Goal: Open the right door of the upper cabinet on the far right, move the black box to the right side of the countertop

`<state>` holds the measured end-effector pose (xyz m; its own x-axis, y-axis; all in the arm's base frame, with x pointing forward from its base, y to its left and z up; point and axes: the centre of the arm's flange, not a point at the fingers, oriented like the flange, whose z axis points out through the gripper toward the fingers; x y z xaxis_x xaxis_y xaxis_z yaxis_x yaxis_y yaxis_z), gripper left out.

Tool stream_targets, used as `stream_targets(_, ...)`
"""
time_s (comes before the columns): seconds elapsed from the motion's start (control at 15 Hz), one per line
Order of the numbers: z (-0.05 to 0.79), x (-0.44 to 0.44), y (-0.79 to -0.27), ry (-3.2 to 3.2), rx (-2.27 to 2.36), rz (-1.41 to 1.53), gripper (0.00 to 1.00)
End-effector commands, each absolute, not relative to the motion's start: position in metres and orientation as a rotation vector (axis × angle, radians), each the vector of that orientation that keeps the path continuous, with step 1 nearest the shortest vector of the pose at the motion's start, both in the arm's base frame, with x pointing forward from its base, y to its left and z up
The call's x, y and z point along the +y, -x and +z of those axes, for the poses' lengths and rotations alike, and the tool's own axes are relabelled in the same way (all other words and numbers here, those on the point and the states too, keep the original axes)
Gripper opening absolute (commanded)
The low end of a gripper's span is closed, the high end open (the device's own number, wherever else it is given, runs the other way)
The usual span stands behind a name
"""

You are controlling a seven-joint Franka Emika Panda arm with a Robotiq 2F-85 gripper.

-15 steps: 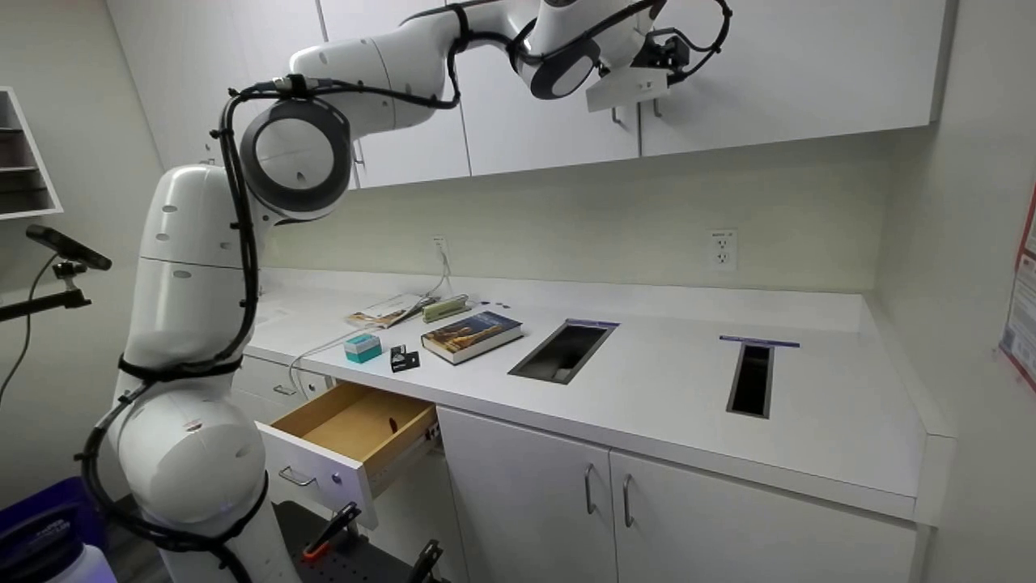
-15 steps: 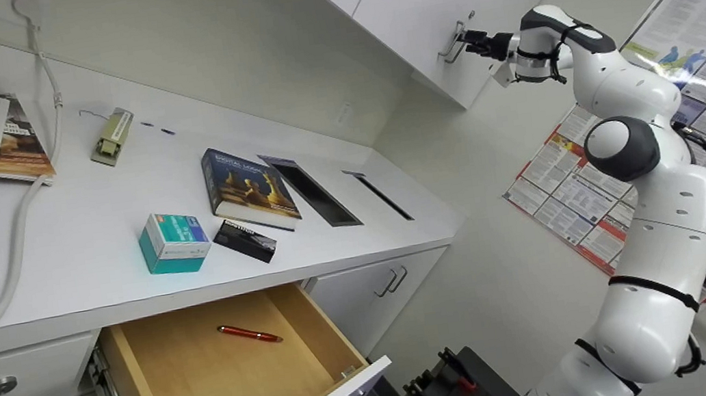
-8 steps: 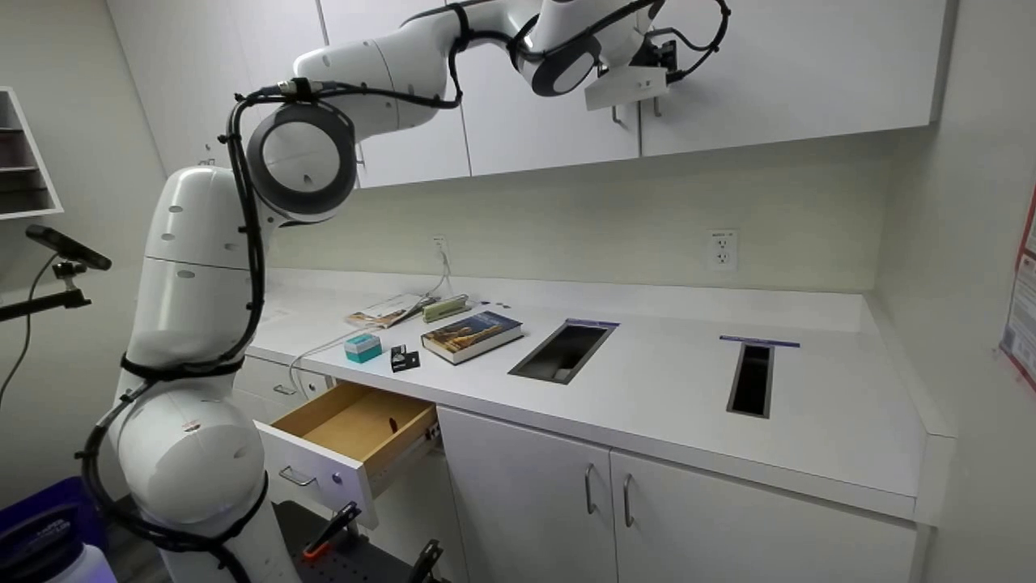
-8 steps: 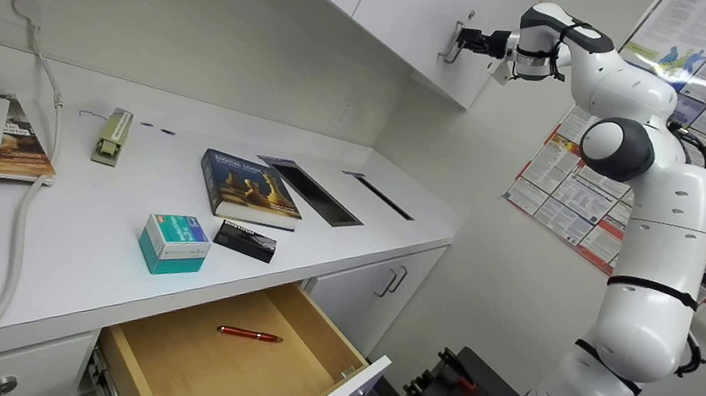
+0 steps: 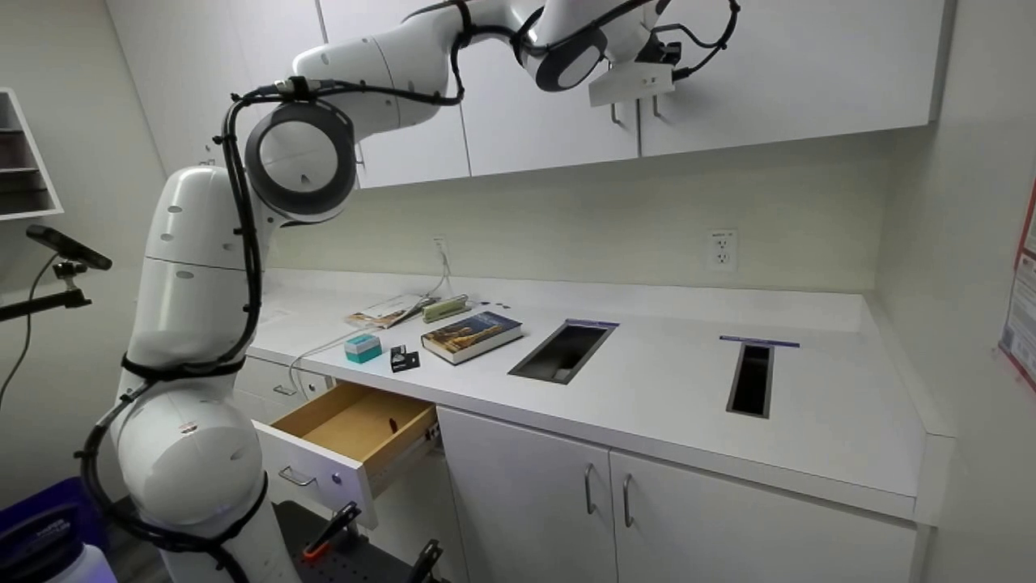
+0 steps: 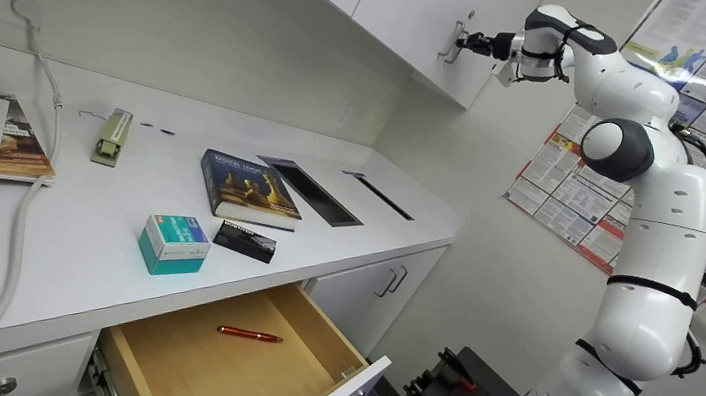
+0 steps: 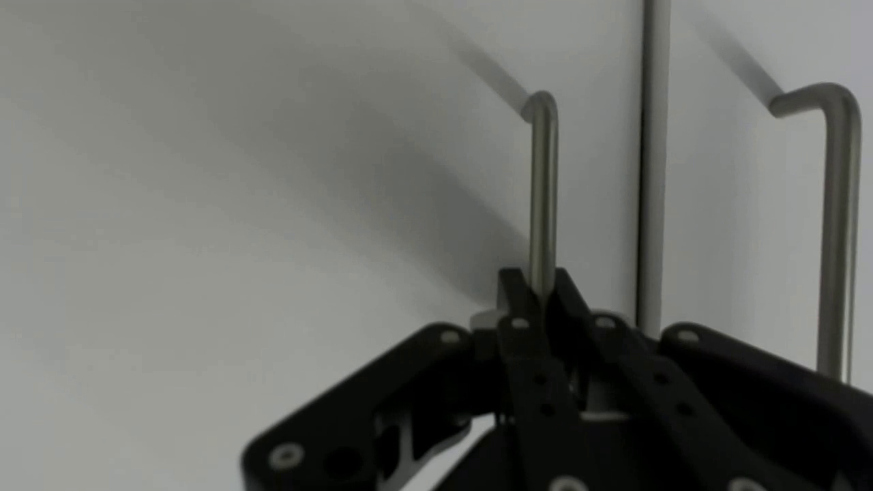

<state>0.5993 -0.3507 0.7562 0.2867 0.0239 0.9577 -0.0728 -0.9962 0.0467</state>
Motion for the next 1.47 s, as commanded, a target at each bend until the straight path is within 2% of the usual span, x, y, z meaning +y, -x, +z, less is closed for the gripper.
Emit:
stream_targets(0.0, 0.766, -0.355, -0.578, -2.417, -0.137, 1.833, 0.02)
stream_targets(0.87, 0.777, -0.403, -0.479, -2.480, -0.165, 1.725, 0.02)
stream_targets(1.4, 0.788, -0.443, -0.386, -2.554, -0.096, 1.703, 0.02)
